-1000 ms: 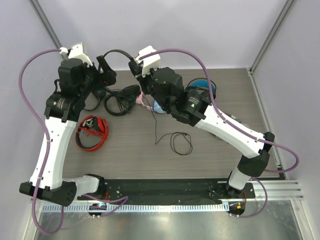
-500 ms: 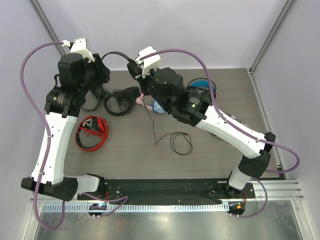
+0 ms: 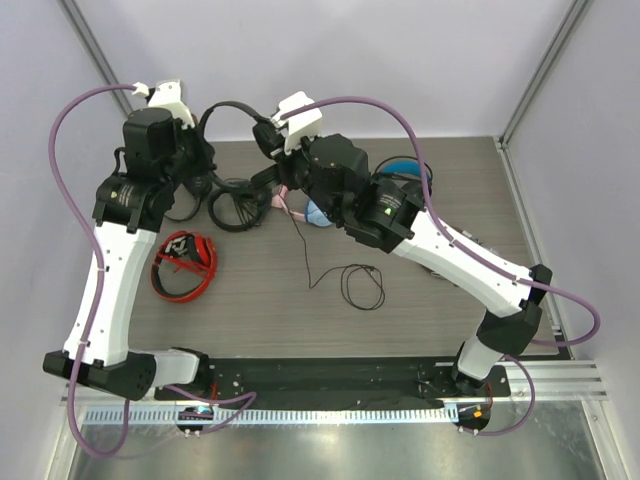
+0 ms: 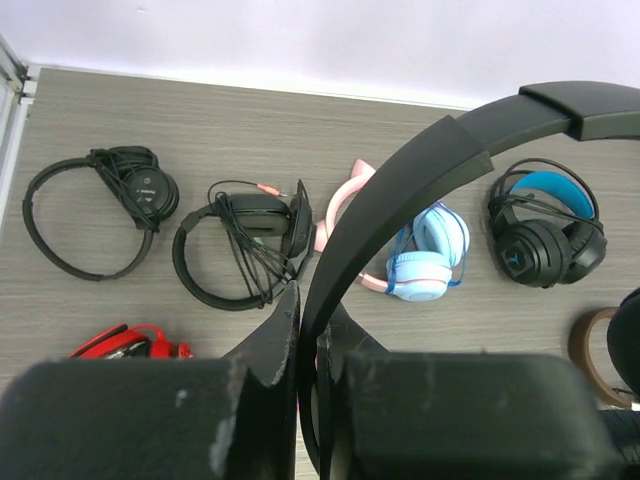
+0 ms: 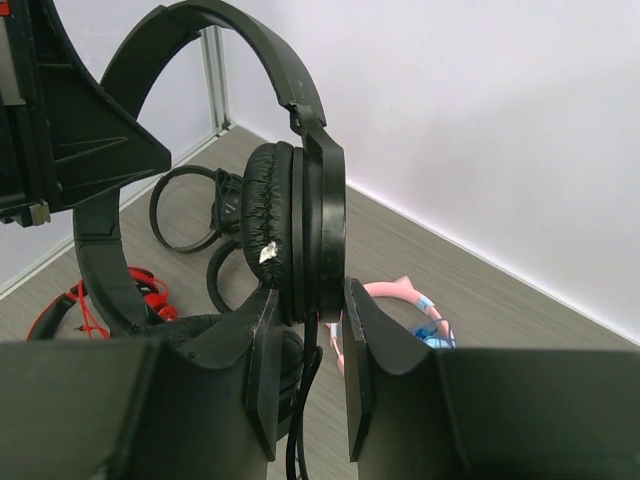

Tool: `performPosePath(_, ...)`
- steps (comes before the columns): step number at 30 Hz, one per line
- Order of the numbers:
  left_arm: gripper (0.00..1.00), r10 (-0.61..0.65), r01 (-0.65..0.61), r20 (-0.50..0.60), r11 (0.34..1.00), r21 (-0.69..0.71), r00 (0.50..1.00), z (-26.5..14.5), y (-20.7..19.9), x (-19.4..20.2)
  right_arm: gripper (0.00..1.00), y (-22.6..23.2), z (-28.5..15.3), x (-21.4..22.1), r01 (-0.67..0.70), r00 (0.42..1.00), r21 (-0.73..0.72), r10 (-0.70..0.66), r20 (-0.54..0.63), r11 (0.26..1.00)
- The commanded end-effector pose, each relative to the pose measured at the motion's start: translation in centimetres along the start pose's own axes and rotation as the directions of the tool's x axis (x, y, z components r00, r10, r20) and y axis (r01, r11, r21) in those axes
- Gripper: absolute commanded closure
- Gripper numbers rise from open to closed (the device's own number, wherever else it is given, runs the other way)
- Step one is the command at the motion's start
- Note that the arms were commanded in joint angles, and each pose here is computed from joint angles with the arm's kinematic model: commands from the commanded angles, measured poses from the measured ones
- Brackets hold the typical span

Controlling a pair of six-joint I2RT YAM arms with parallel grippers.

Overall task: Wrap the headphones
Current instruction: Wrap the headphone cable with the right arm

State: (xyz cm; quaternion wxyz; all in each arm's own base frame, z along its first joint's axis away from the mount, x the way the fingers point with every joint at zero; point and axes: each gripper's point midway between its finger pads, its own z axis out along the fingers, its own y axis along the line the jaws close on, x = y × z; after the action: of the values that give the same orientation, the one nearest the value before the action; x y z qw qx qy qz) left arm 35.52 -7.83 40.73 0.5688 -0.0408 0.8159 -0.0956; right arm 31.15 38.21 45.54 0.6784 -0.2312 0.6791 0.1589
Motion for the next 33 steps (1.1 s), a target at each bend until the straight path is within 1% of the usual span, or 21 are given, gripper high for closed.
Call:
performPosePath(1, 1.00, -0.021, 0.024, 0.103, 0.999, -0.023, 0.995, -1.1, 0.4, -2.6, 0.99, -1.4, -2.1, -3.1, -0.051, 0.996, 0.001, 0.051, 0.072, 0.999)
performPosePath(2, 1.00, -0.020, 0.023, 0.105, 0.999, -0.030, 0.994, -1.2, 0.6, -2.6, 0.95, -1.5, -2.2, -3.2, -0.052, 0.996, 0.001, 0.052, 0.072, 0.999)
performPosePath(3, 1.00, -0.016, 0.020, 0.113, 0.999, -0.033, 0.993, -1.3, 0.6, -2.9, 0.78, -1.8, -2.4, -3.2, -0.059, 0.996, 0.006, 0.058, 0.069, 0.998)
performPosePath(4, 1.00, -0.010, 0.016, 0.119, 0.998, -0.053, 0.993, -1.5, 1.0, -3.0, 0.53, -2.3, -3.0, -3.6, -0.062, 0.995, 0.008, 0.062, 0.076, 0.998)
performPosePath(5, 1.00, -0.004, 0.011, 0.123, 0.998, -0.057, 0.992, -1.6, 1.1, -3.2, 0.16, -3.0, -3.5, -3.7, -0.063, 0.995, 0.031, 0.061, 0.076, 0.998)
performPosePath(6, 1.00, 0.003, 0.005, 0.126, 0.998, -0.065, 0.992, -1.7, 1.2, -3.3, 0.03, -3.5, -4.0, -3.6, -0.060, 0.996, 0.041, 0.057, 0.071, 0.997)
performPosePath(7, 1.00, 0.006, 0.003, 0.130, 0.997, -0.072, 0.991, -1.9, 1.4, -3.4, 0.00, -3.9, -4.3, -3.1, -0.051, 0.997, 0.055, 0.048, 0.058, 0.997)
performPosePath(10, 1.00, 0.017, -0.004, 0.144, 0.996, -0.092, 0.989, -2.3, 1.8, -3.7, 0.00, -6.2, -6.9, -3.4, -0.080, 0.994, 0.088, 0.074, 0.076, 0.993)
performPosePath(12, 1.00, 0.018, -0.004, 0.148, 0.996, -0.094, 0.989, -2.4, 1.9, -3.7, 0.00, -7.1, -9.3, -4.6, -0.128, 0.985, 0.040, 0.122, 0.118, 0.991)
performPosePath(13, 1.00, 0.018, -0.004, 0.149, 0.996, -0.091, 0.989, -2.5, 1.8, -3.8, 0.00, -7.6, -9.3, -2.8, -0.142, 0.986, 0.040, 0.138, 0.090, 0.989)
performPosePath(15, 1.00, 0.017, -0.006, 0.156, 0.997, -0.075, 0.988, -2.6, 1.5, -4.1, 0.00, -8.2, -11.2, -2.7, -0.182, 0.977, -0.029, 0.184, 0.109, 0.983)
performPosePath(16, 1.00, 0.022, -0.012, 0.161, 0.998, -0.065, 0.987, -2.8, 1.4, -4.2, 0.00, -8.2, -10.6, 0.5, -0.177, 0.983, -0.018, 0.177, 0.051, 0.984)
performPosePath(18, 1.00, 0.032, -0.024, 0.188, 0.999, -0.044, 0.982, -3.2, 1.0, -4.7, 0.01, -9.8, -11.1, 2.6, -0.188, 0.982, 0.036, 0.187, 0.041, 0.981)
performPosePath(19, 1.00, 0.039, -0.034, 0.197, 0.999, -0.030, 0.980, -3.3, 0.8, -4.8, 0.02, -9.7, -10.6, 6.6, -0.158, 0.987, 0.059, 0.160, -0.029, 0.986)
performPosePath(20, 1.00, 0.047, -0.044, 0.211, 0.999, -0.018, 0.976, -3.5, 0.6, -5.0, 0.02, -9.6, -10.5, 8.1, -0.147, 0.987, 0.068, 0.150, -0.051, 0.987)
performPosePath(23, 1.00, 0.097, -0.108, 0.264, 0.994, 0.025, 0.960, -4.2, -0.2, -5.9, 0.06, -7.1, -10.0, 12.8, -0.166, 0.981, -0.031, 0.162, -0.105, 0.986)
performPosePath(27, 1.00, 0.124, -0.155, 0.348, 0.986, 0.063, 0.929, -4.4, -0.9, -6.5, 0.09, -5.3, -10.1, 11.1, -0.215, 0.976, -0.135, 0.210, -0.051, 0.967)
performPosePath(28, 1.00, 0.135, -0.182, 0.359, 0.978, 0.099, 0.924, -4.6, -1.6, -6.4, 0.12, -5.5, -10.1, 8.1, -0.210, 0.976, -0.153, 0.216, 0.019, 0.966)
performPosePath(30, 1.00, 0.139, -0.203, 0.374, 0.970, 0.136, 0.917, -4.0, -2.4, -5.9, 0.16, -5.1, -10.1, 5.3, -0.188, 0.977, -0.199, 0.204, 0.062, 0.962)
performPosePath(31, 1.00, 0.141, -0.210, 0.387, 0.967, 0.144, 0.911, -3.7, -2.6, -5.8, 0.18, -5.4, -10.5, 1.7, -0.174, 0.971, -0.212, 0.203, 0.124, 0.962)
performPosePath(33, 1.00, 0.145, -0.261, 0.450, 0.943, 0.208, 0.881, -3.5, -4.1, -5.6, 0.21, -4.8, -9.6, 1.2, -0.142, 0.983, -0.224, 0.164, 0.083, 0.964)
